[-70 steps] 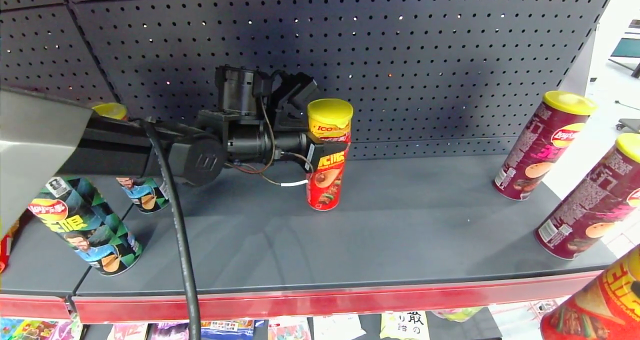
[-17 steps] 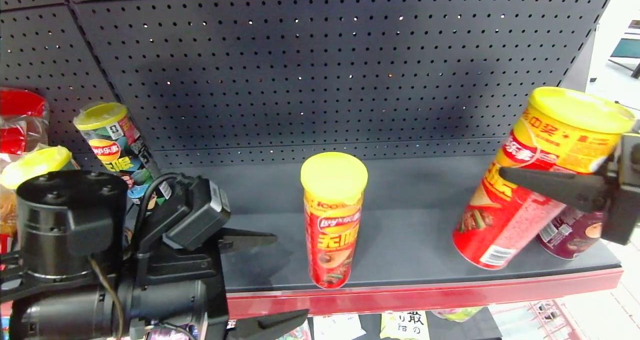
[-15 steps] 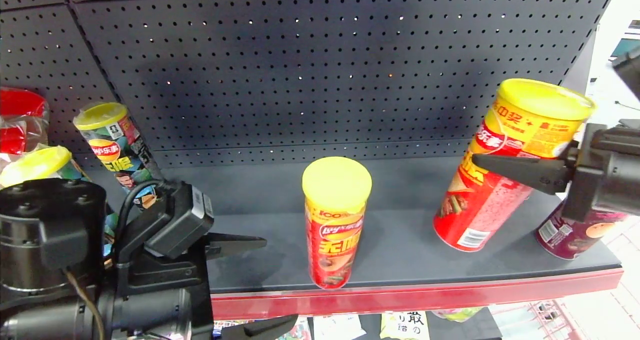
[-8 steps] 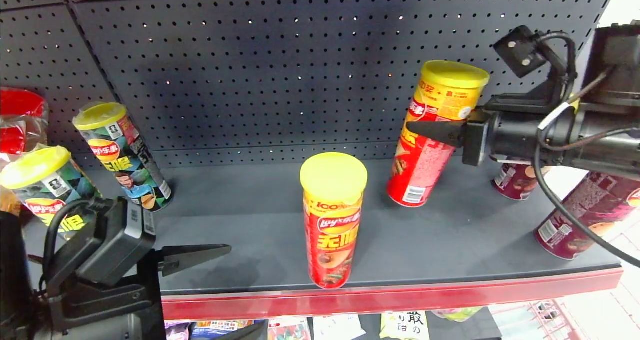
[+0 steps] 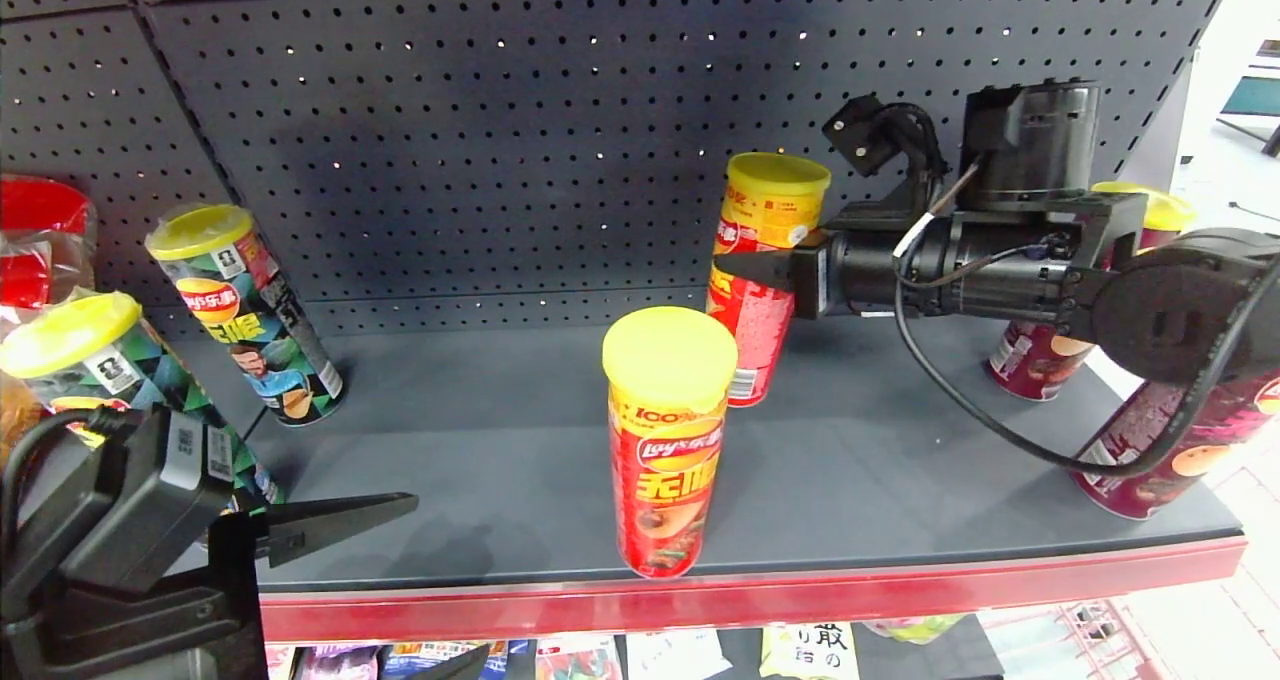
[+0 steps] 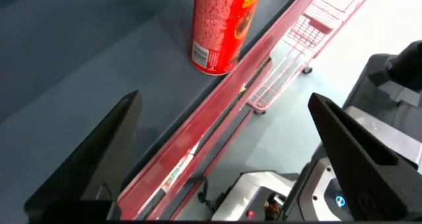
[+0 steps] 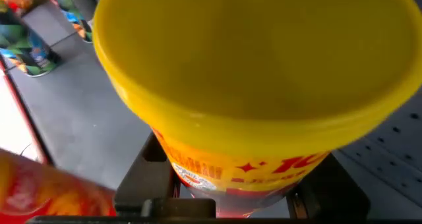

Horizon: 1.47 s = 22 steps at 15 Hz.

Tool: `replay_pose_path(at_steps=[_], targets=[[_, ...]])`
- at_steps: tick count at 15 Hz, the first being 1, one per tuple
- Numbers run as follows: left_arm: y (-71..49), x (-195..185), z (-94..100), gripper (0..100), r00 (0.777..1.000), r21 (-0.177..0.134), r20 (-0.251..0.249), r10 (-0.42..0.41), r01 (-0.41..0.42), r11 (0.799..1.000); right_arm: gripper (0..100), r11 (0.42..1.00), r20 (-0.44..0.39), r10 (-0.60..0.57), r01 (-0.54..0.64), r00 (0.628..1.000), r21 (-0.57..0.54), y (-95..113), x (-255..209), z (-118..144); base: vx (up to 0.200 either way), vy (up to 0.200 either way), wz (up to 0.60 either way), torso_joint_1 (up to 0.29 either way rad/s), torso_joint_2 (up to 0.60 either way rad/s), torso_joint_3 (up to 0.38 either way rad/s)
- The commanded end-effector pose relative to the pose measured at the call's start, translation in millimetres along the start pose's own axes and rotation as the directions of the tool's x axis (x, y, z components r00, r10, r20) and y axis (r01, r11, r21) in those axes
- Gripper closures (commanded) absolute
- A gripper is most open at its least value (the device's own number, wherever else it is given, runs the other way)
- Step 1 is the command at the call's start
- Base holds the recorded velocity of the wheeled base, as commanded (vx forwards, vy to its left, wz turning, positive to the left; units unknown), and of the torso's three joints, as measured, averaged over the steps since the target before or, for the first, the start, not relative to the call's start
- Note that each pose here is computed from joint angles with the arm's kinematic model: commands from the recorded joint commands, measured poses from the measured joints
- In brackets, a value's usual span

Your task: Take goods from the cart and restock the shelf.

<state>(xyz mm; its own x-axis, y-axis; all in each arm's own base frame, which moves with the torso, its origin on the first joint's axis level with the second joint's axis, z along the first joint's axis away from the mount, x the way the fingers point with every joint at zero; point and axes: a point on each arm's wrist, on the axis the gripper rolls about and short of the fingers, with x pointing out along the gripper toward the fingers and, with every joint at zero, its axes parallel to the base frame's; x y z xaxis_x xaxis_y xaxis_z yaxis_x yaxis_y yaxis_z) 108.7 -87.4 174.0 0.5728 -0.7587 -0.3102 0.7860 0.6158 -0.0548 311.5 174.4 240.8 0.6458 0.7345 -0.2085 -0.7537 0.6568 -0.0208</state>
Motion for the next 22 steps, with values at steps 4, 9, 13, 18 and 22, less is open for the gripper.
replay_pose_path(at_steps=[4,9,13,18,22], targets=[[8.0,-2,6.8,0,0.997,-0.01,0.024,0.073,-0.073,0.997,100,0.999,-0.026,0.034,-0.033,0.999,0.015,-2,31,-11,0.0,0.0,0.0,0.0,0.0,0.0],[9.4,-2,7.3,0,0.996,-0.013,0.027,0.084,-0.083,0.996,100,0.998,-0.008,0.06,-0.06,0.998,0.004,7,44,-15,0.0,0.0,0.0,0.0,0.0,0.0],[9.3,-3,7.8,0,0.996,-0.012,0.03,0.084,-0.083,0.996,100,0.997,-0.021,0.078,-0.078,0.997,0.005,14,46,-19,0.0,0.0,0.0,0.0,0.0,0.0],[9.4,-2,7.7,0,0.996,-0.012,0.028,0.084,-0.083,0.996,0,0.996,-0.037,0.085,-0.085,0.996,0.012,18,46,-23,0.0,0.0,0.0,0.0,0.0,0.0],[9.9,-1,10.8,0,0.996,-0.012,0.034,0.082,-0.082,0.997,0,0.996,-0.052,0.076,-0.073,0.996,0.052,27,28,-24,0.0,0.0,0.0,0.0,0.0,0.0]])
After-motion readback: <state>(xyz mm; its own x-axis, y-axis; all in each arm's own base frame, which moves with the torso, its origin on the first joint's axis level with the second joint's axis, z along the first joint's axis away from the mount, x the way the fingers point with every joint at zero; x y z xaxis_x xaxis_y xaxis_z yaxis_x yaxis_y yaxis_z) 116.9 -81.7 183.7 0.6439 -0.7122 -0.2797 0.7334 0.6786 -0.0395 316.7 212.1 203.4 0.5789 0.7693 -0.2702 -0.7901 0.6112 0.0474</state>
